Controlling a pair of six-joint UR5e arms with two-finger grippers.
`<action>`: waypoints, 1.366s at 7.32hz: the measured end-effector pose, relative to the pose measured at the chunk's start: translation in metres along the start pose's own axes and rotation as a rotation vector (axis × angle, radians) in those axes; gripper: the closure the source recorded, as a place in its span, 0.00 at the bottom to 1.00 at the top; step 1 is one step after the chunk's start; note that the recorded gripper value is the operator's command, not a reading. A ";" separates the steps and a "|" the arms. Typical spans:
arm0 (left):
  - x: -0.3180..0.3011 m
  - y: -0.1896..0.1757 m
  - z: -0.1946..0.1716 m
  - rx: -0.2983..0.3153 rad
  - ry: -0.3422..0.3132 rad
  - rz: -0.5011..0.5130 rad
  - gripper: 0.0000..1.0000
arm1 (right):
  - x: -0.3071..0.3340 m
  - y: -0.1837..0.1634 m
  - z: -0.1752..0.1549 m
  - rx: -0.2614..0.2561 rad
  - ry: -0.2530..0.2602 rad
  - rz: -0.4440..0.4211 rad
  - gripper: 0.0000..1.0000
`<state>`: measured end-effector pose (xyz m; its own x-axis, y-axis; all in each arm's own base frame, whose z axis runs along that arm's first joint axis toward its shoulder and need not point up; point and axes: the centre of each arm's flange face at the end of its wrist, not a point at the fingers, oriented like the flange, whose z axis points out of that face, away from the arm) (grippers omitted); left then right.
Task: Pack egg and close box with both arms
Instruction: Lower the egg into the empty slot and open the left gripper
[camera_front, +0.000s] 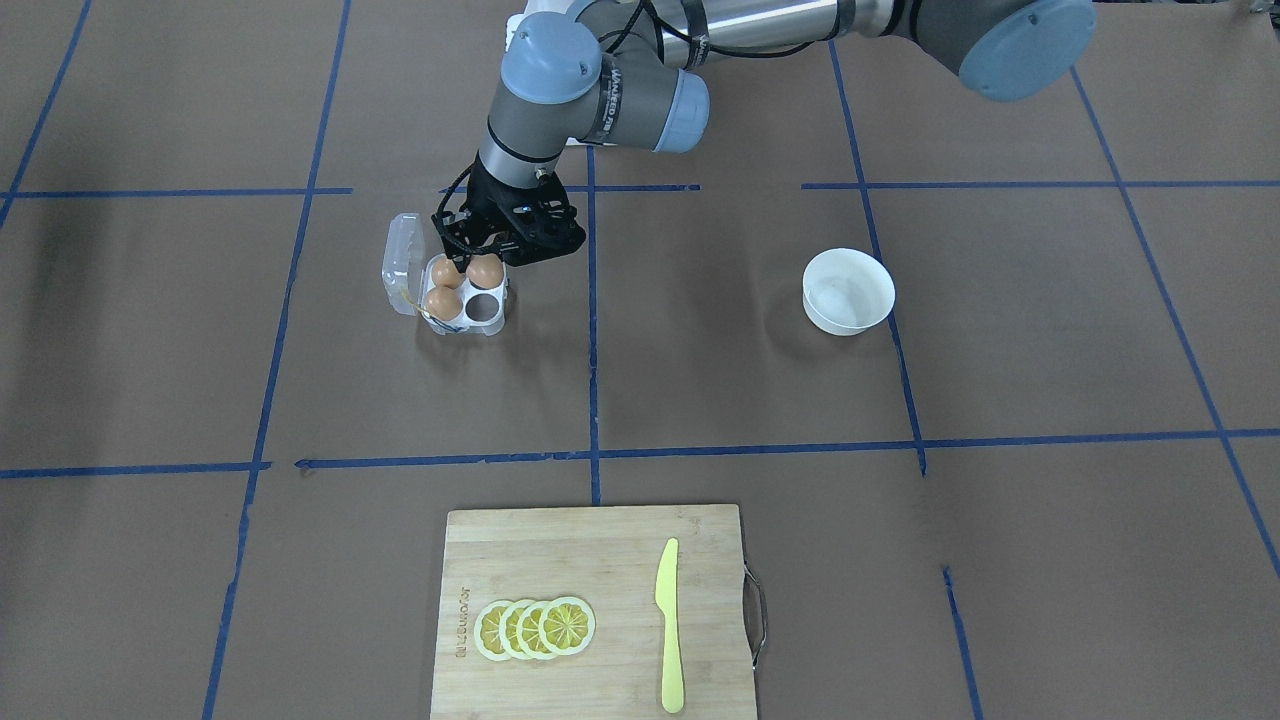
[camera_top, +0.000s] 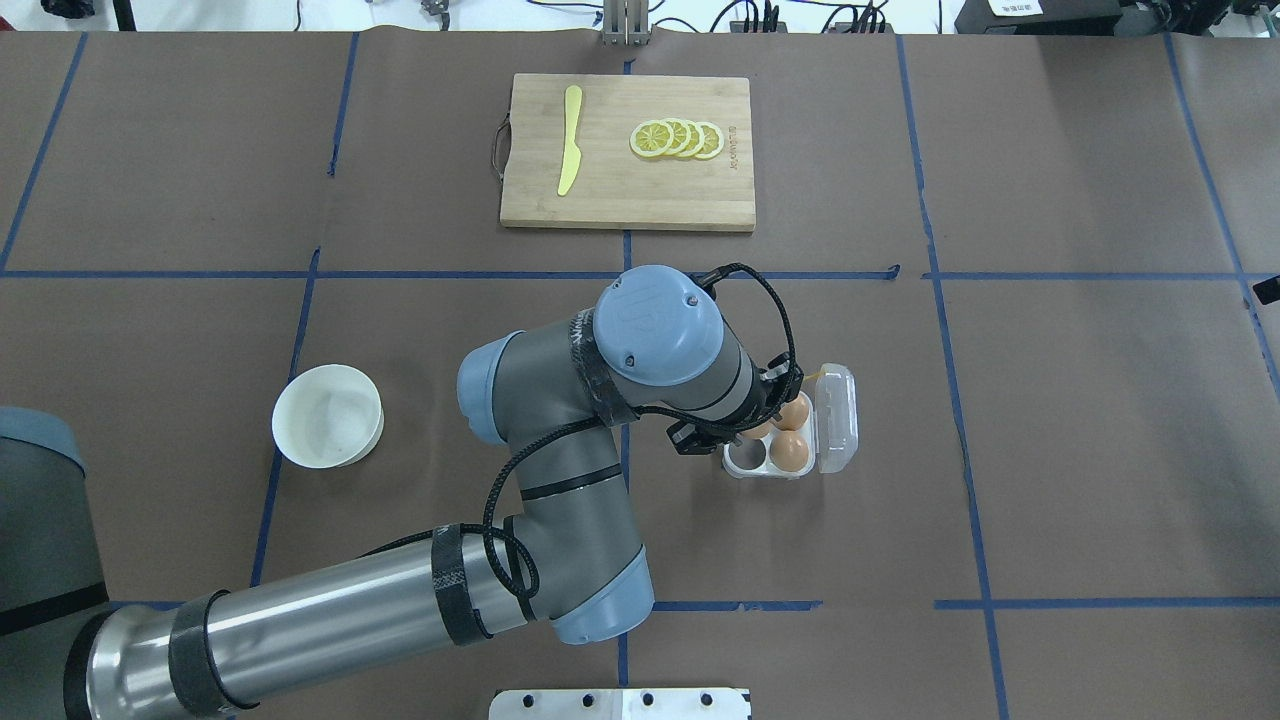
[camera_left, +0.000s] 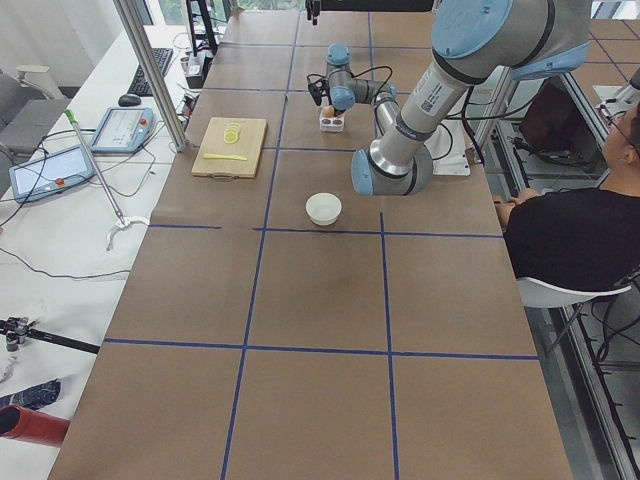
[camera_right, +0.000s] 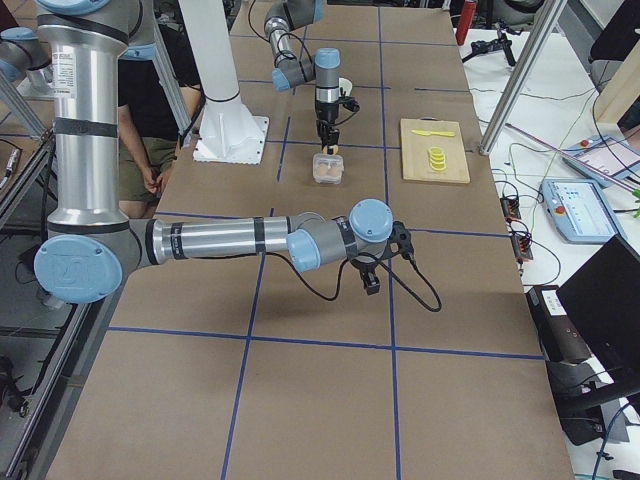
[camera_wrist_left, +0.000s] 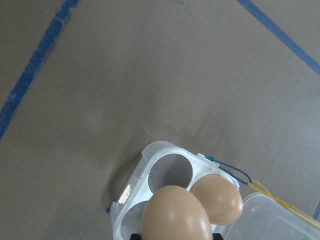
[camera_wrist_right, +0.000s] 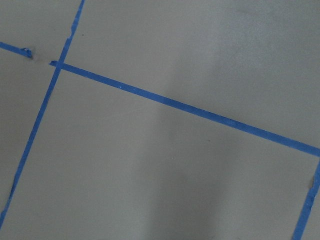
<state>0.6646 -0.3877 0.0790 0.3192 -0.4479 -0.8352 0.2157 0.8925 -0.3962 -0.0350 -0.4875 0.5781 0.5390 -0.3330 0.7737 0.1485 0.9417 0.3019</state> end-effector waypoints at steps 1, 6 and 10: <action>-0.001 0.002 0.002 -0.002 -0.003 0.004 0.37 | 0.000 0.000 0.000 0.000 -0.001 0.000 0.00; -0.004 0.009 0.005 -0.011 -0.005 0.015 0.24 | 0.000 0.000 0.001 -0.002 -0.002 0.000 0.00; -0.019 -0.027 -0.022 0.025 0.013 0.079 0.26 | -0.039 -0.015 0.015 -0.018 -0.010 0.069 0.00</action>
<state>0.6326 -0.4019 0.0975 0.3242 -0.3748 -0.8685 0.2131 0.9235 -0.3190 -0.0705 -0.4897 0.5517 0.5404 -0.2673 0.7978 0.1262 0.9632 0.2373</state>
